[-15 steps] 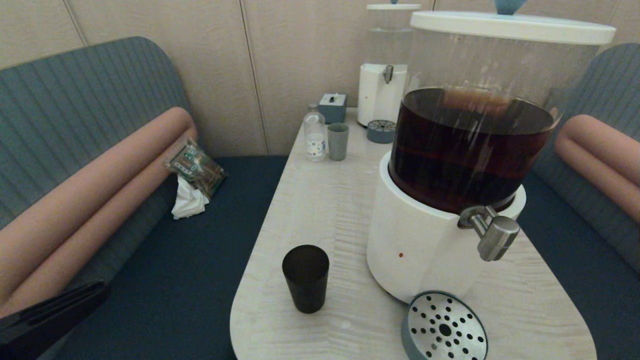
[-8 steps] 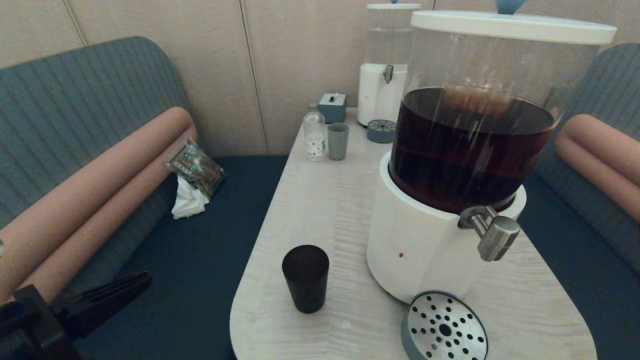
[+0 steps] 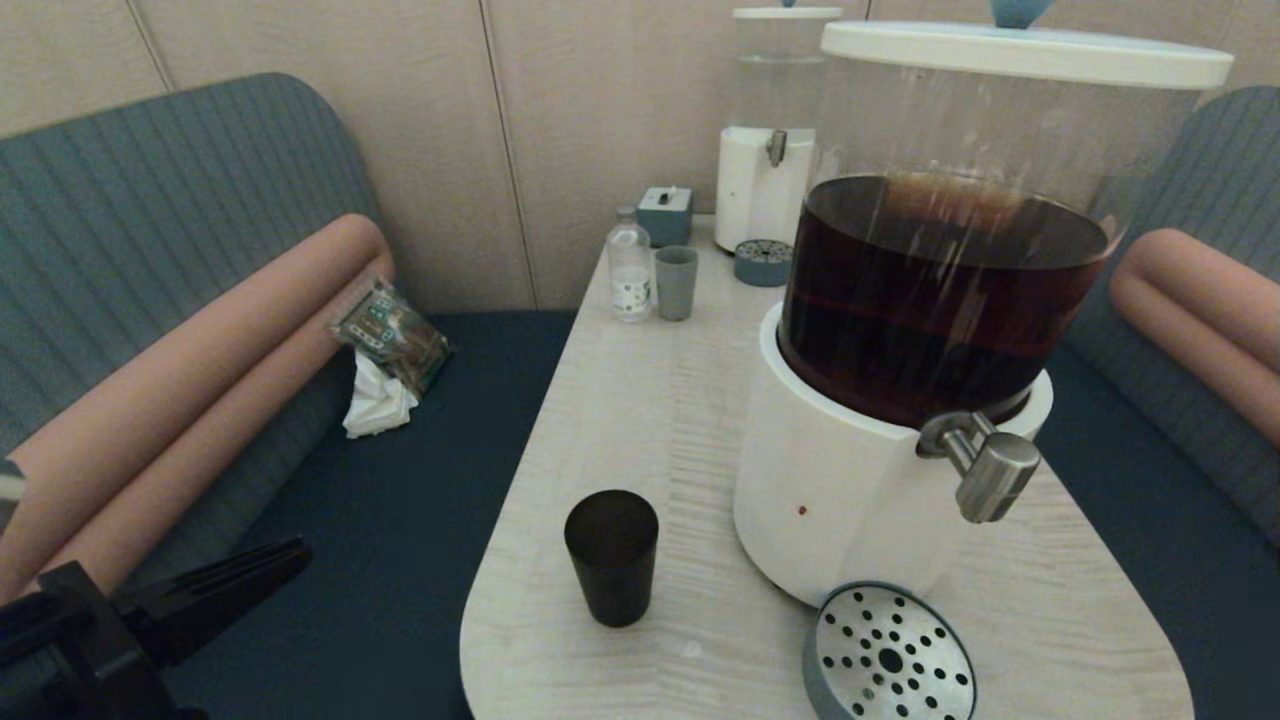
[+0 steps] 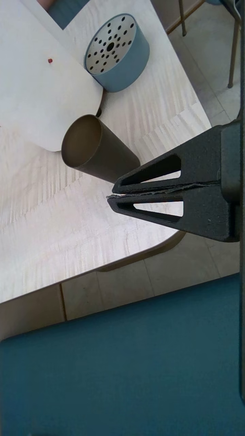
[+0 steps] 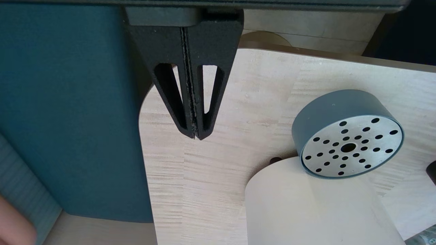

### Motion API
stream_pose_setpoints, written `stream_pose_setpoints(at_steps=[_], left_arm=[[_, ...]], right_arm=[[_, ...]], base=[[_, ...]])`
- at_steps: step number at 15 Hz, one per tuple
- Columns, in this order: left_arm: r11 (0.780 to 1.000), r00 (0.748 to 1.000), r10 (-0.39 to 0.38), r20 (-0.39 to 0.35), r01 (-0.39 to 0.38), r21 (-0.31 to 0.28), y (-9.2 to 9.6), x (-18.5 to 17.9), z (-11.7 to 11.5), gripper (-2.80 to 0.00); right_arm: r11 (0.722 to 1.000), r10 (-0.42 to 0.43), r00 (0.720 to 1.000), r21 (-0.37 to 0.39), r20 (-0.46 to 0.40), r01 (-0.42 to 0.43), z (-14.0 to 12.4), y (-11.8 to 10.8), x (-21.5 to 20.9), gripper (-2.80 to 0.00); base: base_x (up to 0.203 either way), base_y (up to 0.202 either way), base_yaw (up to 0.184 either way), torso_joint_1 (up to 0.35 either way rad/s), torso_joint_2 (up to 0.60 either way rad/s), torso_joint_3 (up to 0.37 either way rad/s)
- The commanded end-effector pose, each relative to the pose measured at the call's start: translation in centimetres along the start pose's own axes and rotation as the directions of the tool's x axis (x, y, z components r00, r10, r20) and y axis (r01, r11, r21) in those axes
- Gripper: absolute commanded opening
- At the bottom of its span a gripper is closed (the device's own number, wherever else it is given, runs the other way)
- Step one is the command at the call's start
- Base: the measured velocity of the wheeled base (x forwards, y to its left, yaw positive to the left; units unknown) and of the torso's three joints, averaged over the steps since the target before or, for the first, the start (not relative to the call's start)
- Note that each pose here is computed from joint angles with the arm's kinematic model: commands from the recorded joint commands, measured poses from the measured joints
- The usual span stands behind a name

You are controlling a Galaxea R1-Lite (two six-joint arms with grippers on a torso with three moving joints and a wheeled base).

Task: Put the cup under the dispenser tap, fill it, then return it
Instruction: Pick up the cup

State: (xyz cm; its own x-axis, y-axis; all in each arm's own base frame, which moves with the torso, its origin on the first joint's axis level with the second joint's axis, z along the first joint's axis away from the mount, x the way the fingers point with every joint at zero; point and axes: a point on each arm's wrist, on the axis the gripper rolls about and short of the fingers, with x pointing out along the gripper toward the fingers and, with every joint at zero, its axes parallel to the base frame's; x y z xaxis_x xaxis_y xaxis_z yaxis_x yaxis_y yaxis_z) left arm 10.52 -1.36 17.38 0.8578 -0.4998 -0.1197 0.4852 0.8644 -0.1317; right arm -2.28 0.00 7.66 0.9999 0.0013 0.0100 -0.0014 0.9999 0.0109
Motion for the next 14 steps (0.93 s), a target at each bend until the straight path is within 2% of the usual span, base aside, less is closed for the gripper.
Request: stream_pose_setpoints(at_steps=[1,7,8,10,11,12,13,14], left_arm=[[1.0,1.0,-0.001,-0.007,0.001,-0.003,0.1,0.2,-0.1,0.0],[0.999,0.999,-0.029,-0.018,0.028,-0.036,-0.1,0.4,-0.2,0.0],[0.999,0.999,-0.032,-0.042,0.031,-0.04,0.0,0.7,-0.7,0.0],[0.998,0.998,-0.042,-0.041,0.04,-0.04,0.3,1.2,-1.4,0.0],[0.996,0.996,-0.08,-0.05,0.078,-0.047,0.4,1.5,-2.0,0.0],[0.984,0.984,-0.172,-0.054,0.169,-0.052,0.4,1.7,-2.5,0.0],[0.963,0.963,-0.265,-0.056,0.262,-0.056,0.4,2.0,-2.9,0.0],[0.945,0.944,-0.325,-0.047,0.323,-0.049,0.5,2.3,-3.2,0.0]], right_arm=[[1.0,0.0,1.0,0.0,-0.002,0.0,-0.2,0.0,0.0,-2.8],[1.0,0.0,1.0,0.0,-0.002,0.0,-0.2,0.0,0.0,-2.8],[1.0,0.0,1.0,0.0,-0.002,0.0,-0.2,0.0,0.0,-2.8],[1.0,0.0,1.0,0.0,-0.002,0.0,-0.2,0.0,0.0,-2.8],[1.0,0.0,1.0,0.0,-0.002,0.0,-0.2,0.0,0.0,-2.8],[1.0,0.0,1.0,0.0,-0.002,0.0,-0.2,0.0,0.0,-2.8],[1.0,0.0,1.0,0.0,-0.002,0.0,-0.2,0.0,0.0,-2.8],[1.0,0.0,1.0,0.0,-0.002,0.0,-0.2,0.0,0.0,-2.8]], base=[[0.0,0.0,0.0,0.0,0.0,0.0],[0.0,0.0,0.0,0.0,0.0,0.0],[0.0,0.0,0.0,0.0,0.0,0.0],[0.0,0.0,0.0,0.0,0.0,0.0],[0.0,0.0,0.0,0.0,0.0,0.0],[0.0,0.0,0.0,0.0,0.0,0.0],[0.0,0.0,0.0,0.0,0.0,0.0],[0.0,0.0,0.0,0.0,0.0,0.0]])
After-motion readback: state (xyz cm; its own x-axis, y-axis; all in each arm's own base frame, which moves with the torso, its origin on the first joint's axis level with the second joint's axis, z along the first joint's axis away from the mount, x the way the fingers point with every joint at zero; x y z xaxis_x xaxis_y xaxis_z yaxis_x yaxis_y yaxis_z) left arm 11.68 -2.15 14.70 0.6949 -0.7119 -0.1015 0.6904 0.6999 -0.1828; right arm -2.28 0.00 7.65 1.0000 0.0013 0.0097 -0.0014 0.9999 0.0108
